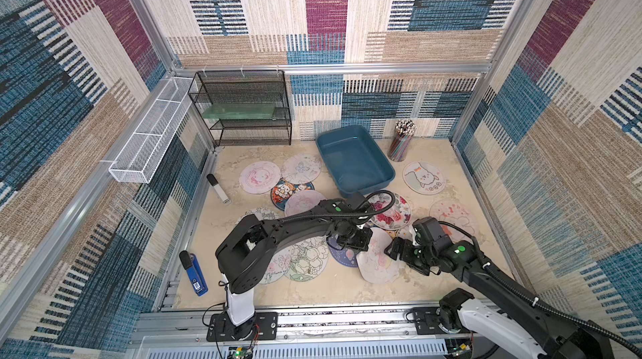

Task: Put the coasters into the storage box
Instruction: Pick up the coaster from the coaster.

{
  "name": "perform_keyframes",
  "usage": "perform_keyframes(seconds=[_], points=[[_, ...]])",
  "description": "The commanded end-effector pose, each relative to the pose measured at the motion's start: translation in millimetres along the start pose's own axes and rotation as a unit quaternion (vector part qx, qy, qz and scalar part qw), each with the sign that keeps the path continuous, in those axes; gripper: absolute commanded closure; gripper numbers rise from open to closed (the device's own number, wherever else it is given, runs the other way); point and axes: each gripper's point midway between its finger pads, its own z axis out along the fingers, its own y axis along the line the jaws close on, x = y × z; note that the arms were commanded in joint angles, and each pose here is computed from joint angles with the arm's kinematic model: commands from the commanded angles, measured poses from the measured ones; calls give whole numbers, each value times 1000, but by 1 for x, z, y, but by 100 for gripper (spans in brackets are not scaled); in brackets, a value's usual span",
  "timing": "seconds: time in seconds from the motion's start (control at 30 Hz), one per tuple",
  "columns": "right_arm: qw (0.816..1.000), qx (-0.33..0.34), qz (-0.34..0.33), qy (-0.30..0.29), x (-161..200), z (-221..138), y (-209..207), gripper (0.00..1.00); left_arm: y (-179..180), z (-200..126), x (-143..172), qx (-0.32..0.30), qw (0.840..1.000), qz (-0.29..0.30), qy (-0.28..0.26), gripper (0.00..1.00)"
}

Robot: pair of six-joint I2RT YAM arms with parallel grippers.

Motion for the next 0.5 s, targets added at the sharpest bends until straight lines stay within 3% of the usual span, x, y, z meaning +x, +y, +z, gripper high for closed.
perform_keyframes(seconds=[0.0,0.2,0.47], points=[[1000,-1,-16,-17,-11,-8,8,5,-6,-25,-6,-7,1000,19,-14,100],[999,-17,-19,-36,-24,-21,18,5,-14,-75,-34,-16,997,28,-66,100],[998,-33,-16,-50,-27,-28,23,5,-15,-123,-96,-24,991,55,-121,100]])
